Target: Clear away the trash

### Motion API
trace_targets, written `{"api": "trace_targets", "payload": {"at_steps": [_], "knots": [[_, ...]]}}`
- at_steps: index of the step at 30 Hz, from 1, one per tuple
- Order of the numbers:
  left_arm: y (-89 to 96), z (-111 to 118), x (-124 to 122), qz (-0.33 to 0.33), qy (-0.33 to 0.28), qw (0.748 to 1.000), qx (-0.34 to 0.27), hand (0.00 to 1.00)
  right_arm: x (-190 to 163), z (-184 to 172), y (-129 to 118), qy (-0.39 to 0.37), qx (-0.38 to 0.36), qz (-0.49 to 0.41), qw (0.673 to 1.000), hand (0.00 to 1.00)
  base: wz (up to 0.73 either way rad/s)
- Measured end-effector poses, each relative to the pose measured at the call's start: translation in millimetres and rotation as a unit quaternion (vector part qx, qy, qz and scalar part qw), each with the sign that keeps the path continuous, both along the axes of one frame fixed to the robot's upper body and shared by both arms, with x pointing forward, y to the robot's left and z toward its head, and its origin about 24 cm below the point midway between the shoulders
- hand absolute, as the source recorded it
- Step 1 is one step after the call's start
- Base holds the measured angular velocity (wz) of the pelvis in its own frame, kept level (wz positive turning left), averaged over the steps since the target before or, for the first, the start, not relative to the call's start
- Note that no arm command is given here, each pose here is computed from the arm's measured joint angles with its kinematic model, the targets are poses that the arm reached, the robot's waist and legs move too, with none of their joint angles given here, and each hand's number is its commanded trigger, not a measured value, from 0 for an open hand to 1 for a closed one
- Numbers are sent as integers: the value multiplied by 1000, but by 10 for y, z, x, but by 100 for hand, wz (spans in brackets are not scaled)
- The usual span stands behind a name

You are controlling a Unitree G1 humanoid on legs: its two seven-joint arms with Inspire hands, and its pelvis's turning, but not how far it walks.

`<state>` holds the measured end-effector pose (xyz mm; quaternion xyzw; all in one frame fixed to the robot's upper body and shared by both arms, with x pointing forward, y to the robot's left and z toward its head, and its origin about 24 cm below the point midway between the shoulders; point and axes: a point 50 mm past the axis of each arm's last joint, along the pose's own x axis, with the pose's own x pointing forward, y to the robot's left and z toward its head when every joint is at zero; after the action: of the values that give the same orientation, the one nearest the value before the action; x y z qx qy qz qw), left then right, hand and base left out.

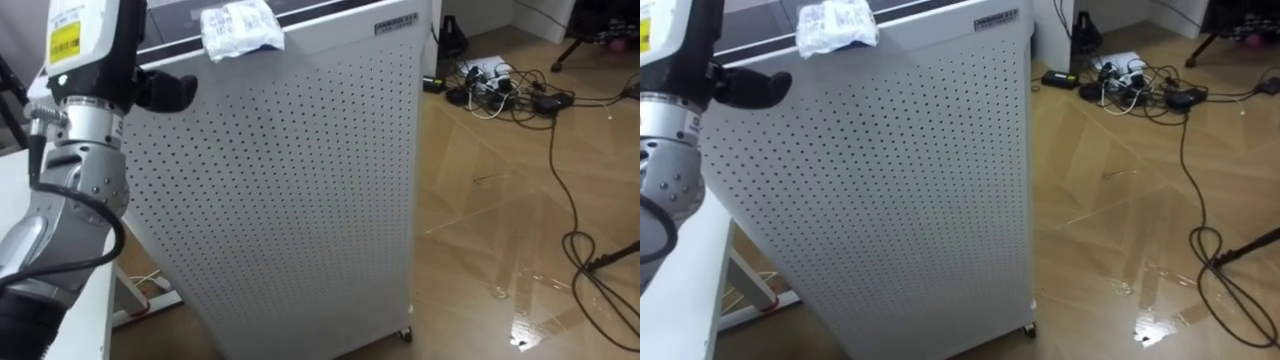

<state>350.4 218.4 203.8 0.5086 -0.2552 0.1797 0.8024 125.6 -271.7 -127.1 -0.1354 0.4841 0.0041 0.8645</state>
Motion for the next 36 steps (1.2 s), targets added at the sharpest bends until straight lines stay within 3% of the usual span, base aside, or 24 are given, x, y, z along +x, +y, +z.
{"api": "trace_targets", "payload": {"at_steps": [36], "knots": [[17, -6, 11, 14, 10, 1000, 9, 0, 0, -11, 7, 0, 4, -14, 1000, 100, 0]]}}
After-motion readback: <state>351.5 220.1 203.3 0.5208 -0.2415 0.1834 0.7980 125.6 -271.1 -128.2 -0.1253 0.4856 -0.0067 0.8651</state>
